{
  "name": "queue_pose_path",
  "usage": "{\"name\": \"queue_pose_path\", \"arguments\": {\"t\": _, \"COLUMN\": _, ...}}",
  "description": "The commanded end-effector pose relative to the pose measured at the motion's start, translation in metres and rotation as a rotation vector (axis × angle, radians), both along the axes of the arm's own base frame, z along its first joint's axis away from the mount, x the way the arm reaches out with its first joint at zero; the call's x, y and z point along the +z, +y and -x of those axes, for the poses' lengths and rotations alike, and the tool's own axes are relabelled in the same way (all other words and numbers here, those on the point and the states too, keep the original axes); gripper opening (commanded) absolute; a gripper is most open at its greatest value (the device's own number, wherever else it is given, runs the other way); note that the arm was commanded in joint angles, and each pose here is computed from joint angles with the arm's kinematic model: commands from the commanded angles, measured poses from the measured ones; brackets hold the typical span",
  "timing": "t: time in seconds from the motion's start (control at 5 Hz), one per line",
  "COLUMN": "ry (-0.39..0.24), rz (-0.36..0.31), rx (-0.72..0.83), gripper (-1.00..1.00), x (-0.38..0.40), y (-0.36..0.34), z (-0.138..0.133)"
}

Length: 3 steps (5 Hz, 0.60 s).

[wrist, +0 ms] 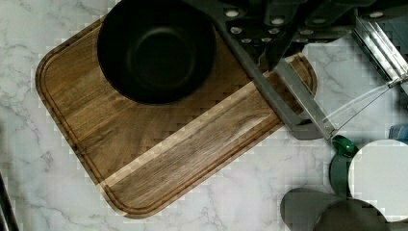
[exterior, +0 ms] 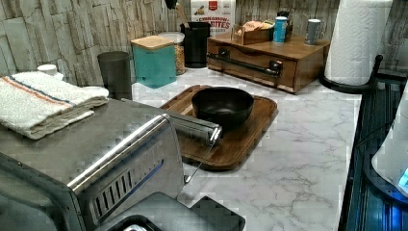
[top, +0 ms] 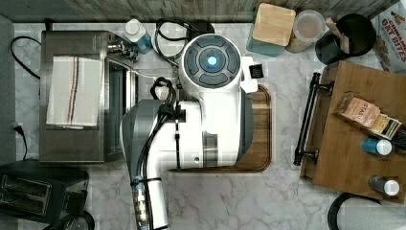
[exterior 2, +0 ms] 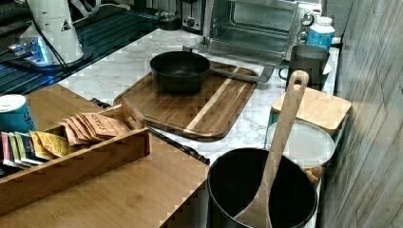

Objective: Pick up the bowl.

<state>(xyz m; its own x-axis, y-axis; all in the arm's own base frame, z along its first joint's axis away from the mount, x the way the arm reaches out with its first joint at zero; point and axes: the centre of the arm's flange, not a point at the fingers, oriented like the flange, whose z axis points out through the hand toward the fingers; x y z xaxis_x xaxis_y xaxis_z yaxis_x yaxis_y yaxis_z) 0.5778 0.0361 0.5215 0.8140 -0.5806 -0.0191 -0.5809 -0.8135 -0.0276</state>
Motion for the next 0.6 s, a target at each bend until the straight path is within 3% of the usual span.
{"name": "queue_pose_path", "arguments": {"t": 0.2, "ry": 0.017, "rz": -0.046, "rx": -0.099, "gripper": -1.0, "x": -0.02, "y": -0.026, "z": 0.031}}
{"name": "queue_pose_path", "arguments": {"t": 0.6, "ry": 0.007, "rz": -0.058, "rx": -0.327, "gripper": -1.0, "x": -0.044, "y": -0.078, "z": 0.098}}
